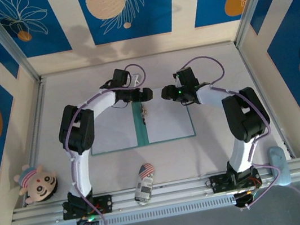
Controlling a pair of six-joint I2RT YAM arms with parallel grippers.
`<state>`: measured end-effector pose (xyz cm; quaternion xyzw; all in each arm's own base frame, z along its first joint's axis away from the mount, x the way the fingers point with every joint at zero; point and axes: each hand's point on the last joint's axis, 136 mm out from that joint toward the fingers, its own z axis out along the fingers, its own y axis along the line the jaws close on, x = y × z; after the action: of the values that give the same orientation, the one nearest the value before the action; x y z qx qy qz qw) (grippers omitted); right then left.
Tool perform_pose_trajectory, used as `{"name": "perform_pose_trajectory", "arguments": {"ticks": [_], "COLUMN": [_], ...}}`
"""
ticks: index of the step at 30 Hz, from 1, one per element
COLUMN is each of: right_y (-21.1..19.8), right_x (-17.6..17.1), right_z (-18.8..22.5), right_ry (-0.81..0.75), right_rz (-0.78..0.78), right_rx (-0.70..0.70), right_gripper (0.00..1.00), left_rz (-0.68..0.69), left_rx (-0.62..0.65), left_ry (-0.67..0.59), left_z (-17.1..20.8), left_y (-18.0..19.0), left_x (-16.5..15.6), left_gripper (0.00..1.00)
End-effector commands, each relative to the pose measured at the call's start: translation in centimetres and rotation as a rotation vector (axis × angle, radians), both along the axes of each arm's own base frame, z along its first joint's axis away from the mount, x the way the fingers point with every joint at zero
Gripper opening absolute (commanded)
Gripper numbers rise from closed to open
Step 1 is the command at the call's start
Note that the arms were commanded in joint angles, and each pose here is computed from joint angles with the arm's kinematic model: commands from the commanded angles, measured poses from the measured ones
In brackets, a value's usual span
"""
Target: Put the files into the folder
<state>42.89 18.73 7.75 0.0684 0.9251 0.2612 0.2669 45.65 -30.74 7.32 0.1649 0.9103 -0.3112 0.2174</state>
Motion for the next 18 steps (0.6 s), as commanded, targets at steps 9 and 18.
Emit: {"name": "perform_pose_trajectory", "arguments": {"ticks": [9, 18], "right_y": [-0.7, -0.4], "right_x": [0.3, 0.6], "right_z": [-3.4, -4.7], "right_ry": [0.167, 0.214], "right_rz": [-0.053, -0.051], "right_rx": [-0.007, -0.011], "right_gripper": [0.60, 0.59], "left_rz": [-0.058, -0.054], "left_rx": [-0.014, -0.026], "left_ry": [0.021, 0.036], "left_z": [-0.5, -0.6], "left_y": [-0.9, -1.0], "left_x": [-0.5, -0.7], "left_gripper": [0.92, 0.93]}}
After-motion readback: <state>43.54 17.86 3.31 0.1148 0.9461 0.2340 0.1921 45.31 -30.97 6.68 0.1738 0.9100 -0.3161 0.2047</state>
